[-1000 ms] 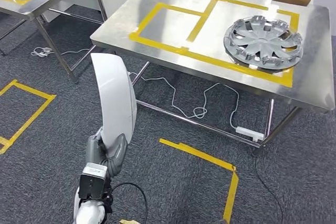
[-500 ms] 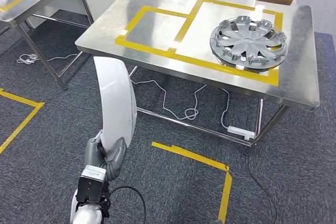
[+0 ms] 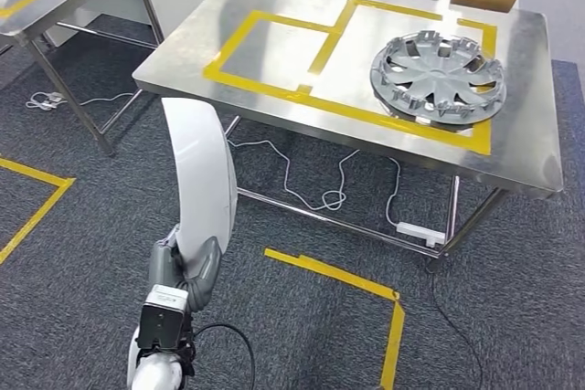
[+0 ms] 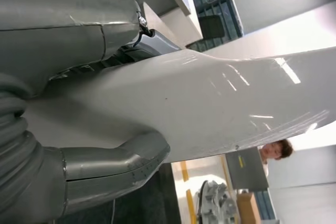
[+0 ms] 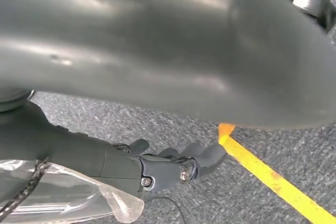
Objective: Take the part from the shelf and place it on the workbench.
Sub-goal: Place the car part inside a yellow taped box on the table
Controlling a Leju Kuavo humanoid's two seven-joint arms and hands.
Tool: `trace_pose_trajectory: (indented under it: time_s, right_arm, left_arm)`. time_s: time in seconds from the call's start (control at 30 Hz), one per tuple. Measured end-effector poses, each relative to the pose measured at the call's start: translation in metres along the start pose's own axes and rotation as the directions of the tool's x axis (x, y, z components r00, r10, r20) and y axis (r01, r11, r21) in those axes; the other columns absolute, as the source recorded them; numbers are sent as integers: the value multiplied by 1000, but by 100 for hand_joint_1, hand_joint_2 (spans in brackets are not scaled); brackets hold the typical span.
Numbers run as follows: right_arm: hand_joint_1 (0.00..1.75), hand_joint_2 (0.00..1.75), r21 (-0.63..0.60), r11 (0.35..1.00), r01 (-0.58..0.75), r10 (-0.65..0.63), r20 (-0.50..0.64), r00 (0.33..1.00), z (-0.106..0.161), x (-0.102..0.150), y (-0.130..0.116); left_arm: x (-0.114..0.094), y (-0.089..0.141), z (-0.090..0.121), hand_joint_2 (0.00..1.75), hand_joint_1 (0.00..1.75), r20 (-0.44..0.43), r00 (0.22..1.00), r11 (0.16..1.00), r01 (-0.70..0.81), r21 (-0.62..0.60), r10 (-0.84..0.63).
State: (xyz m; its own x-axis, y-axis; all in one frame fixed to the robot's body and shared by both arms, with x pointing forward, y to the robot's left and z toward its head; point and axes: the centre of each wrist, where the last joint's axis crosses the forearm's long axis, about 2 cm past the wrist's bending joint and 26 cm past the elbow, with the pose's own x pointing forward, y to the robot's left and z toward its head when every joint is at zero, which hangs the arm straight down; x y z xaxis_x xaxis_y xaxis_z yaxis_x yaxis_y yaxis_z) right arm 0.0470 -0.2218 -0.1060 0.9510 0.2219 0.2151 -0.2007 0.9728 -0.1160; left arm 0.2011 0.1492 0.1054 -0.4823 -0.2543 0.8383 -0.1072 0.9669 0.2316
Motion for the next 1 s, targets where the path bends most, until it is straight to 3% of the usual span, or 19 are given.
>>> trace_pose_trajectory:
  time_s: [0.6,1.0]
  right_arm:
    - [0,0,-12,1000,13,-13,1,1000,0,-2,0]
    - [0,0,-2,999,32,-32,6,999,0,-3,0]
  left_arm:
    - [-3,2,9,175,175,-18,1000,1000,6,9,-6]
    - [-2,3,4,175,175,-7,1000,1000,9,14,-9]
